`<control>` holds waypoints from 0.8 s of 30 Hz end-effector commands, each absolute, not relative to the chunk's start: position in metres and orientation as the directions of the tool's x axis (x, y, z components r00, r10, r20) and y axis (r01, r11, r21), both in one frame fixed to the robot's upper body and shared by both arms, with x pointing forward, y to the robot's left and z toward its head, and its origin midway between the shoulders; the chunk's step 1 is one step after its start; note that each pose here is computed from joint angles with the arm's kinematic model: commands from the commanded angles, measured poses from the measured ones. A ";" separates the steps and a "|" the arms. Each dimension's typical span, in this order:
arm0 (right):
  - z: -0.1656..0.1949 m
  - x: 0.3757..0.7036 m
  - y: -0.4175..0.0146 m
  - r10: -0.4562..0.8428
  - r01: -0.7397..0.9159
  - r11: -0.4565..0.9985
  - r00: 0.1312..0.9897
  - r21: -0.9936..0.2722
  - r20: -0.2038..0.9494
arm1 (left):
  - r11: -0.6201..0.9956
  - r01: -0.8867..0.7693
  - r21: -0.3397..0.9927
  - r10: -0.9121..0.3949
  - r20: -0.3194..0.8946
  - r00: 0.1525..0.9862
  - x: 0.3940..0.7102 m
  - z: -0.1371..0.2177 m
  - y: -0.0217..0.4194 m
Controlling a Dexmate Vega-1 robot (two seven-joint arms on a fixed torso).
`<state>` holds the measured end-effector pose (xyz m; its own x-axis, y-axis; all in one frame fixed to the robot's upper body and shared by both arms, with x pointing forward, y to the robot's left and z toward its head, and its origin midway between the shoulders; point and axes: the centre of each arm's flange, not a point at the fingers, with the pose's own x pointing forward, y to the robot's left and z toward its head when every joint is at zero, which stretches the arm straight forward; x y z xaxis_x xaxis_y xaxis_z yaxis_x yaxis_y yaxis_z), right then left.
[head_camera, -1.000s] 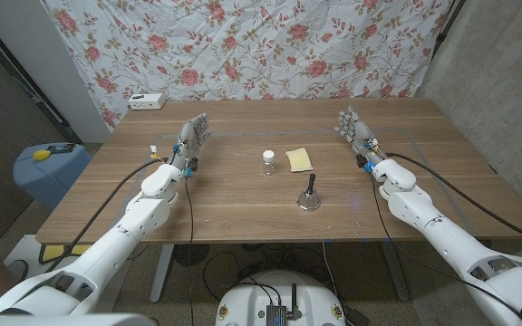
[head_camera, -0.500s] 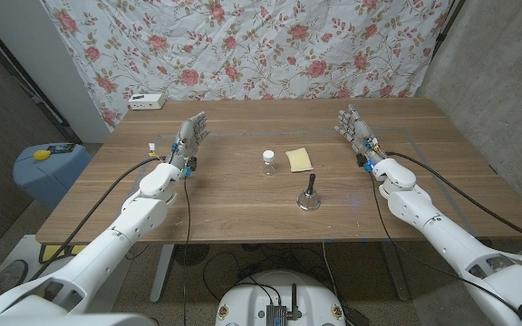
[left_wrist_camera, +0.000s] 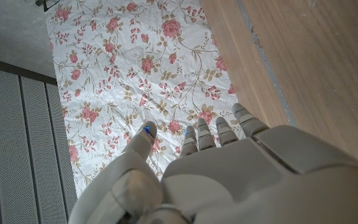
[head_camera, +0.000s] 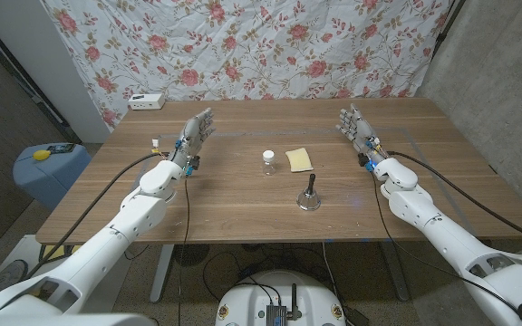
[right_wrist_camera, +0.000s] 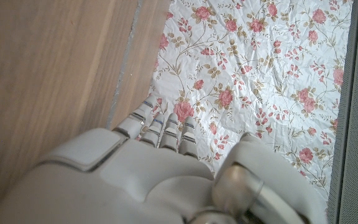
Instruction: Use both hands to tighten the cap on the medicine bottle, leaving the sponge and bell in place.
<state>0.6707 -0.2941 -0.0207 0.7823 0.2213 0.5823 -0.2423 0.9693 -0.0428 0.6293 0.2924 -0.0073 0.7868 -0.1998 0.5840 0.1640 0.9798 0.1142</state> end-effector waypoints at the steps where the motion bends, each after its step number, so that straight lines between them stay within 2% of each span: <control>1: -0.022 0.666 -0.299 0.215 -0.234 0.971 0.774 -0.047 0.595 | 0.961 0.217 0.172 -0.277 0.591 0.758 0.628 -0.005 0.283; 24: -0.021 0.667 -0.301 0.194 -0.218 0.975 0.771 -0.035 0.607 | 0.903 0.289 0.318 -0.419 0.498 0.759 0.629 -0.007 0.260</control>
<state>0.6656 -0.2998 -0.0199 0.7682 0.2093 0.6050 -0.2299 0.9722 -0.0445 0.6255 0.2747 -0.0023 0.7567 -0.3343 0.5619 0.2448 0.9418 0.2306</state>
